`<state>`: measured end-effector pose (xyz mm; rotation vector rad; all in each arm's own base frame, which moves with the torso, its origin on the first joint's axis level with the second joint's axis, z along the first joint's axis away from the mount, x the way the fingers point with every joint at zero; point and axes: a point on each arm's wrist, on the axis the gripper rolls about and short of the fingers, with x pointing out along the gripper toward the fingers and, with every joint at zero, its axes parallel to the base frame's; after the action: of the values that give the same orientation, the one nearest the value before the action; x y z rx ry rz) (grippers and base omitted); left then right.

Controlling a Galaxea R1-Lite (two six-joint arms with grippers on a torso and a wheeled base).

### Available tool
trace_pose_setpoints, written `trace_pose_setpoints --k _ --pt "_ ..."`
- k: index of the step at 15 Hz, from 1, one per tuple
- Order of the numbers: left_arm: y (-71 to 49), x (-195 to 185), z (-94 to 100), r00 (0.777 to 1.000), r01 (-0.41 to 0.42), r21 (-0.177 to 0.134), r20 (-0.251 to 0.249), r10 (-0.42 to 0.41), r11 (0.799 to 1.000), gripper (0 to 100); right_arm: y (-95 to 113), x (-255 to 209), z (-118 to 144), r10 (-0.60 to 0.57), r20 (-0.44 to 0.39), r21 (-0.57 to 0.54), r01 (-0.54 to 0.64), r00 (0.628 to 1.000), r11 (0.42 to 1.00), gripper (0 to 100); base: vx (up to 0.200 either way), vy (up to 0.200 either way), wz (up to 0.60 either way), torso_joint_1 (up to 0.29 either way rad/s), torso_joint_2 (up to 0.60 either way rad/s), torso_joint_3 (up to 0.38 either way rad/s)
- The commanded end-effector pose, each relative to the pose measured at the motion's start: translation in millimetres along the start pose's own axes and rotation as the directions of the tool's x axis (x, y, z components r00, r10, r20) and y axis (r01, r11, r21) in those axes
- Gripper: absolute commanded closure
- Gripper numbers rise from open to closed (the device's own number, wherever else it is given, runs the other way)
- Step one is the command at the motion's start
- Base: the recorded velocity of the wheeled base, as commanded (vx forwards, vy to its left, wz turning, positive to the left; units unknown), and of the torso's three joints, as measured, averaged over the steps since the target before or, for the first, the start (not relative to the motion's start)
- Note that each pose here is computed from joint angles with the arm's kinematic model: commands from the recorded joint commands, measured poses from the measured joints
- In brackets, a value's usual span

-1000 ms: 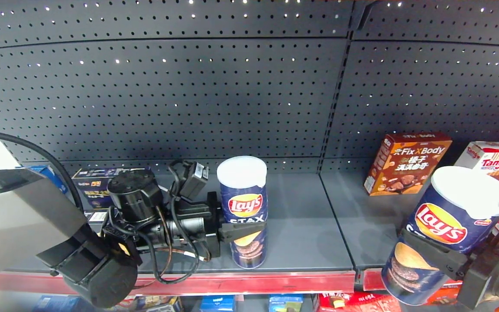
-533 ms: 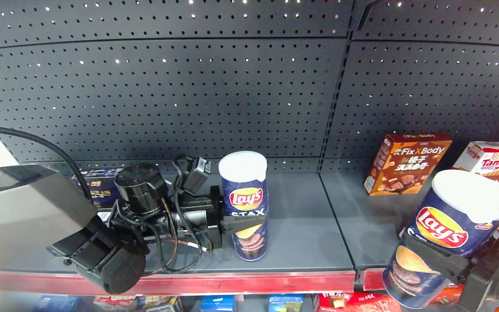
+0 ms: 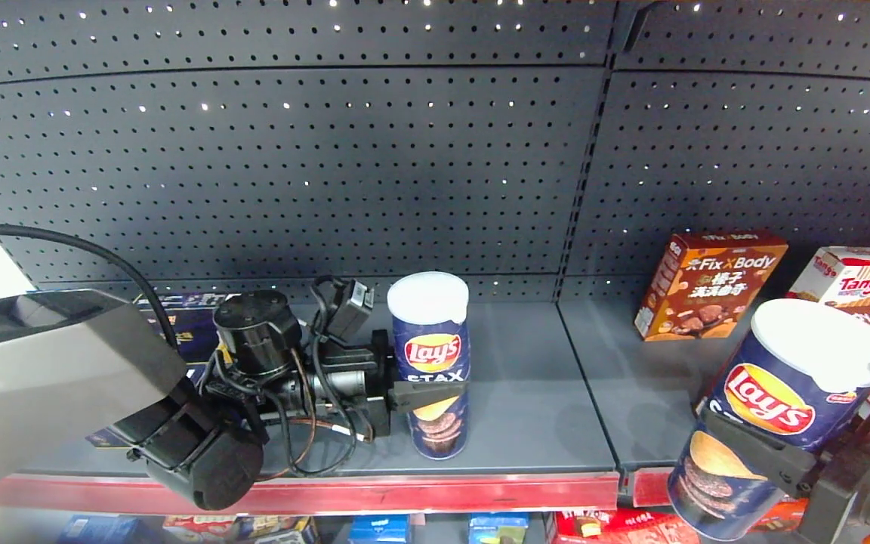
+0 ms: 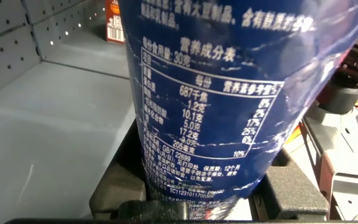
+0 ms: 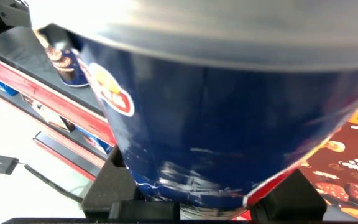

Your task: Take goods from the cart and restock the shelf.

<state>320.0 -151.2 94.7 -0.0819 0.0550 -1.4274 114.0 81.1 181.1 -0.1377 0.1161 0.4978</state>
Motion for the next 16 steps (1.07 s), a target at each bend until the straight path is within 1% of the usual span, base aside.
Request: trace_pose_setpoints --k 1,2,3,7,9,11,12,13,14,16 --pt "1.2 0 -3.1 1.000 0.000 -0.007 -0.004 0.000 1.000 100 0 0 -1 0.001 -0.002 -0.001 -0.001 1.000 1.000 100 0.000 0.000 0.00 0.000 0.00 0.000" --pt "1.5 1 -3.3 1.000 0.000 -0.007 -0.004 0.000 1.000 100 0 -1 -1 0.001 -0.002 -0.001 -0.001 1.000 1.000 100 0.000 0.000 0.00 0.000 0.00 0.000" --pt "1.2 1 -3.3 1.000 0.001 -0.007 -0.004 -0.001 1.000 0 0 0 -2 0.001 -0.005 -0.001 -0.001 1.000 1.000 100 0.000 0.000 0.00 0.000 0.00 0.000" --pt "-1.6 2 -3.2 1.000 0.008 -0.004 -0.004 -0.008 1.000 0 0 -2 -1 0.001 0.001 0.000 -0.001 1.000 1.000 100 0.000 0.000 0.00 0.000 0.00 0.000" --pt "-5.1 0 -5.8 1.000 0.008 -0.013 -0.012 -0.008 1.000 0 0 -2 -1 0.001 0.002 0.000 -0.001 1.000 1.000 100 0.000 0.000 0.00 0.000 0.00 0.000" --pt "-8.9 -5 -3.5 1.000 -0.001 -0.014 -0.013 0.001 1.000 0 -1 -3 -1 -0.001 0.005 0.001 0.001 1.000 1.000 100 0.000 0.000 0.00 0.000 0.00 0.000" --pt "-11.5 -9 -3.5 1.000 -0.008 -0.020 -0.017 0.007 1.000 0 -1 -3 -1 -0.001 0.007 0.001 0.001 1.000 1.000 100 0.000 0.000 0.00 0.000 0.00 0.000" --pt "-11.3 -13 -3.3 1.000 -0.020 -0.020 -0.018 0.020 1.000 0 -1 -4 -2 -0.001 0.007 0.001 0.001 1.000 1.000 100 0.000 0.000 0.00 0.000 0.00 0.000" --pt "-11.0 -19 -3.0 0.999 -0.034 -0.010 -0.019 0.034 0.999 0 -1 -5 -2 -0.001 0.005 0.001 0.001 1.000 1.000 100 0.000 0.000 0.00 0.000 0.00 0.000" --pt "-17.8 -26 0.8 0.999 -0.046 -0.009 -0.019 0.046 0.999 0 -1 -5 -4 -0.001 0.001 0.000 0.001 1.000 1.000 100 0.000 0.000 0.00 0.000 0.00 0.000"
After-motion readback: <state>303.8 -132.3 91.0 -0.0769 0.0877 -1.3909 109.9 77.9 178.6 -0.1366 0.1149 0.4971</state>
